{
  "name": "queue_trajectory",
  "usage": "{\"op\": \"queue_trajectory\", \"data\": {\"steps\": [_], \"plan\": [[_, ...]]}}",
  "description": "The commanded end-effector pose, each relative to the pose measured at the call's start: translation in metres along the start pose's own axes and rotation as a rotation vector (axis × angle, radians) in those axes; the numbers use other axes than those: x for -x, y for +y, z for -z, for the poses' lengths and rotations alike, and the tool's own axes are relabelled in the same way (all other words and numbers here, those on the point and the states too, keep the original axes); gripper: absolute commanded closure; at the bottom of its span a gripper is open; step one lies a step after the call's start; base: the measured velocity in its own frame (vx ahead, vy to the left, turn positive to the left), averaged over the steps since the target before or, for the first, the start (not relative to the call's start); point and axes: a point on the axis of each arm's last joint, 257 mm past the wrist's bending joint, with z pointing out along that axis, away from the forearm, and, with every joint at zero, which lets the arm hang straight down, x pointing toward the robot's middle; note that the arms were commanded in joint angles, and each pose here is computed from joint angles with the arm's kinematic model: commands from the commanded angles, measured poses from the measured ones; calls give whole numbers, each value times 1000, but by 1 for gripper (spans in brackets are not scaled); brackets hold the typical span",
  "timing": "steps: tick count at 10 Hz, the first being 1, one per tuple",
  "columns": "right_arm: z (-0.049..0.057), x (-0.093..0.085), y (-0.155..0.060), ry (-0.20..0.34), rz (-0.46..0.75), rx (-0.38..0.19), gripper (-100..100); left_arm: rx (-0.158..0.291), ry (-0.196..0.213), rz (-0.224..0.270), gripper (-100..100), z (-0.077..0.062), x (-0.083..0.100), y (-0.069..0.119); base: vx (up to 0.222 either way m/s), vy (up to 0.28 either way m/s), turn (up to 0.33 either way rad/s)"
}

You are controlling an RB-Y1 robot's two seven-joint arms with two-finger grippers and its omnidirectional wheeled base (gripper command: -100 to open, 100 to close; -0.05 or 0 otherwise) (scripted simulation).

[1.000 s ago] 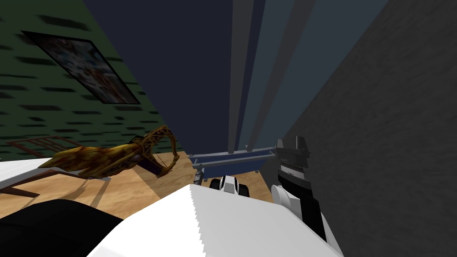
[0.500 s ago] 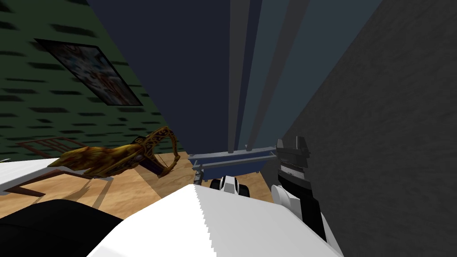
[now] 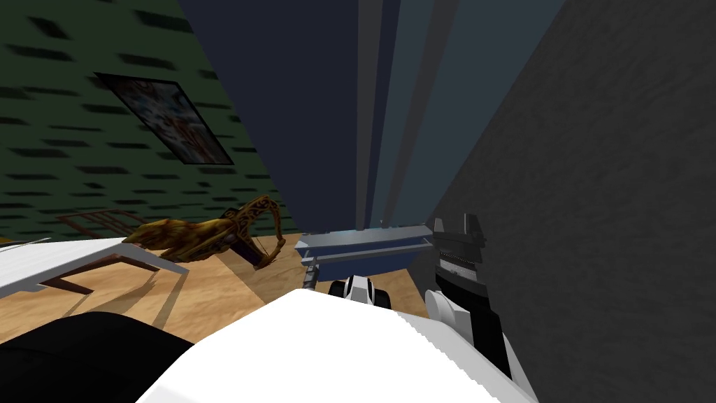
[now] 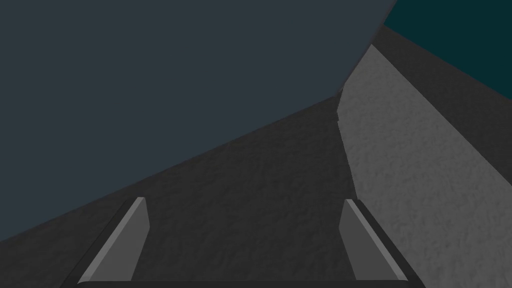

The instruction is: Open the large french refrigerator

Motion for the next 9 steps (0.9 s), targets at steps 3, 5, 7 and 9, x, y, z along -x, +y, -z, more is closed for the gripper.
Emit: {"op": "queue_trajectory", "data": {"steps": [3, 5, 7, 9], "plan": [[0, 0, 0, 0, 0, 0, 0, 19, 4, -2, 100, 12, 1, 4, -172, -46, 10], [0, 0, 0, 0, 0, 0, 0, 1, 7, 1, 100, 10, -1, -1, -159, -44, 14], [0, 0, 0, 0, 0, 0, 0, 15, 9, -1, 100, 20, 0, 2, -161, -43, 10], [0, 0, 0, 0, 0, 0, 0, 24, 11, -2, 100, 28, 0, 4, -205, -58, 16]]}}
